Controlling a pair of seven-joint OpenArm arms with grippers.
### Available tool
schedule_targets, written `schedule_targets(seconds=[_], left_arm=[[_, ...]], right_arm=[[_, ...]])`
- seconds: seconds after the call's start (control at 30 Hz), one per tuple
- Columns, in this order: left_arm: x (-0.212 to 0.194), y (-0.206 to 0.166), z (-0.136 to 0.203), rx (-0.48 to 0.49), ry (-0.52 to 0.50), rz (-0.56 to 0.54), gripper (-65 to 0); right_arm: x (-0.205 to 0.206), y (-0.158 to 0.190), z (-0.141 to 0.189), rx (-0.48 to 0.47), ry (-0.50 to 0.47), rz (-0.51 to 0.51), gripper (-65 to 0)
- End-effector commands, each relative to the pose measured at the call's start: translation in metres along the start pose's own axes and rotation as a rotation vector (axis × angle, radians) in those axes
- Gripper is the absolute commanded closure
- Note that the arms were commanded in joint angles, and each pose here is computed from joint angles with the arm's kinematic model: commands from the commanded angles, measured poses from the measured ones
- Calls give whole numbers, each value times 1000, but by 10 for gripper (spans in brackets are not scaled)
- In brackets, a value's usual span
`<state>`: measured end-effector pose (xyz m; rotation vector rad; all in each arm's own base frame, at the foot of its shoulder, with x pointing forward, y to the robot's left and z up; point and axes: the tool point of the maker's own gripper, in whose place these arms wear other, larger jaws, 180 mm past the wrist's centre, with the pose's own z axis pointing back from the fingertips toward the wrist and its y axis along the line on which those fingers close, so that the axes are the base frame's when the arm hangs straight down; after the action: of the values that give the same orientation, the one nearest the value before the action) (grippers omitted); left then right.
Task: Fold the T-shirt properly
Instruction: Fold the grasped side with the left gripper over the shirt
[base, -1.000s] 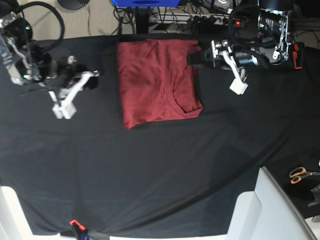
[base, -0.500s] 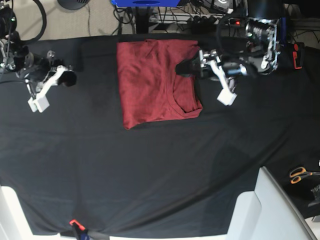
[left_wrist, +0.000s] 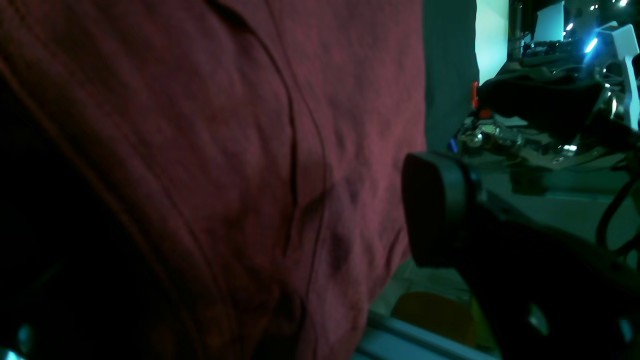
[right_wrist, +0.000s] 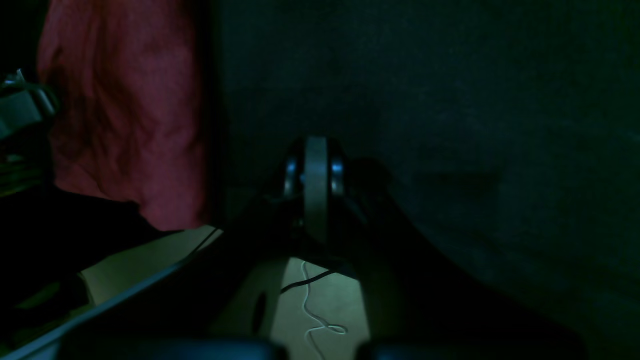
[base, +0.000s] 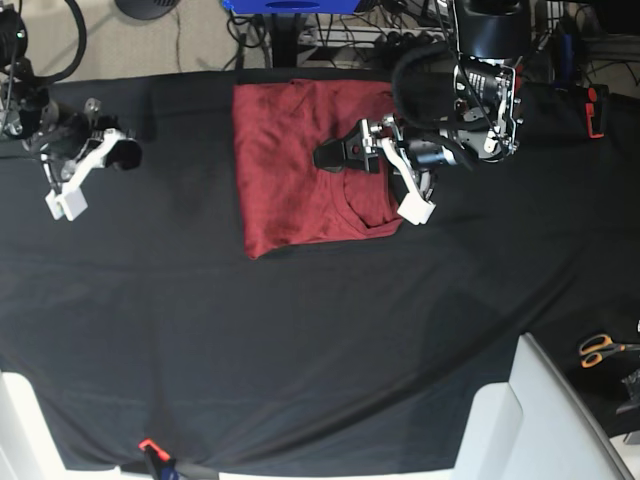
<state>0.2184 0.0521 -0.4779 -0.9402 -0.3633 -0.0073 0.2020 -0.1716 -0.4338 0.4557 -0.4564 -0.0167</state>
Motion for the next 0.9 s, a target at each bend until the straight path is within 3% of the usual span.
schedule_targets(seconds=[0.0, 0.2, 0.43, 0.63, 0.7, 0.87], left_arm=[[-11, 4, -2, 28, 55, -5, -464], [-6, -4, -10, 8, 46, -7, -433], [-6, -5, -11, 4, 46, -8, -431], [-18, -5, -27, -19, 105, 36, -423], [-13, -5, -31, -26, 79, 53, -355], [-9, -4, -32, -25, 63, 55, 0]], right_arm=[[11, -4, 6, -15, -27, 38, 0], [5, -14, 5, -72, -6, 91, 0], [3, -14, 5, -73, -7, 91, 0], [4, -14, 5, -73, -8, 91, 0], [4, -15, 6, -75, -7, 91, 0], [11, -33, 18, -120, -44, 55, 0]])
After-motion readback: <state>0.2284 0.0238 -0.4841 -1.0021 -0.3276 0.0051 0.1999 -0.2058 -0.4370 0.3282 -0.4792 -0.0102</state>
